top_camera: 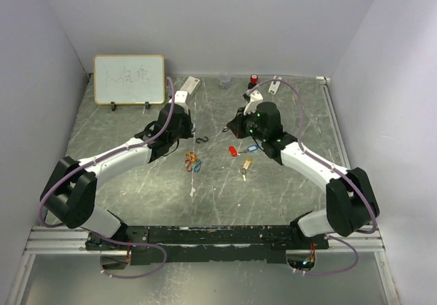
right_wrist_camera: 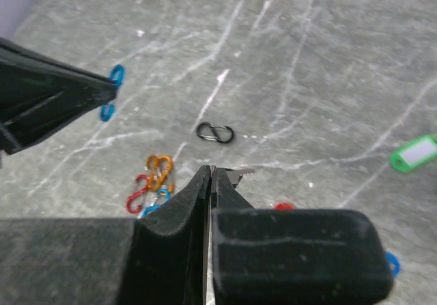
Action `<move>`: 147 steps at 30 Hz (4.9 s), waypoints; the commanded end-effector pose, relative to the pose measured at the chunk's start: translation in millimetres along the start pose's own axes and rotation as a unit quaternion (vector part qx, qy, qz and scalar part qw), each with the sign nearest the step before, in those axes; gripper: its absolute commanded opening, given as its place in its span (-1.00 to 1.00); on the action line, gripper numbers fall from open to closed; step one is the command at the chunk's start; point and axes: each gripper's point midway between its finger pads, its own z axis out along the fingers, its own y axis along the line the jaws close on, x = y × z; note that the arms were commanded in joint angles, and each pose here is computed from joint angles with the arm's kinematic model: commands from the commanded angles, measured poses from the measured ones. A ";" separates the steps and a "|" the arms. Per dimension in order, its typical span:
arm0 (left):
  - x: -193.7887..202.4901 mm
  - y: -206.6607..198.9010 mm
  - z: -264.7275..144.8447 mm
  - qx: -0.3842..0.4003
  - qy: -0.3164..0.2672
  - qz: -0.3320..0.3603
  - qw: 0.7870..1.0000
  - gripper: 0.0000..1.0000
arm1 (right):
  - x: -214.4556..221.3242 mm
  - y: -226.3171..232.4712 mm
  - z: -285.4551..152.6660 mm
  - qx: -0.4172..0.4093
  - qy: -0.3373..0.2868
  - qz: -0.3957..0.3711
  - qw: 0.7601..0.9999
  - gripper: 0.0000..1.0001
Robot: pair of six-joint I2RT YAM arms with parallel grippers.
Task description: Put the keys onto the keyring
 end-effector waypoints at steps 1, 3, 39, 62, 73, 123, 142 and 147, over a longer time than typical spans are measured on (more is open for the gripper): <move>-39.7 -26.7 -8.4 0.046 -0.050 -0.011 0.998 -0.86 | -24.1 35.1 -8.3 -0.087 -0.063 0.012 0.994 -1.00; -43.0 -31.3 -8.5 0.052 -0.053 -0.012 0.997 -0.86 | -27.1 43.3 -9.9 -0.109 -0.074 0.021 0.991 -1.00; -29.6 -92.8 -19.9 0.185 -0.011 0.005 0.983 -0.86 | -8.0 53.9 -2.4 -0.156 -0.174 -0.119 0.965 -1.00; -20.5 -99.5 -14.7 0.198 0.008 0.016 0.980 -0.87 | -15.0 60.5 -0.7 -0.171 -0.175 -0.126 0.961 -1.00; -20.3 -101.1 -14.2 0.199 0.010 0.018 0.980 -0.87 | -10.7 62.6 1.8 -0.178 -0.168 -0.129 0.961 -1.00; -26.8 -91.4 4.8 0.149 0.006 0.016 0.989 -0.87 | 3.1 74.5 -2.9 -0.183 -0.140 -0.158 0.960 -0.94; -41.5 -73.1 4.2 0.098 -0.019 0.015 0.995 -0.87 | -12.4 -0.3 -39.5 0.047 -0.165 -0.078 0.982 0.36; -35.9 -43.4 12.1 0.041 -0.017 0.005 0.999 -0.87 | -12.8 -15.2 -37.4 0.097 -0.140 -0.041 0.985 0.42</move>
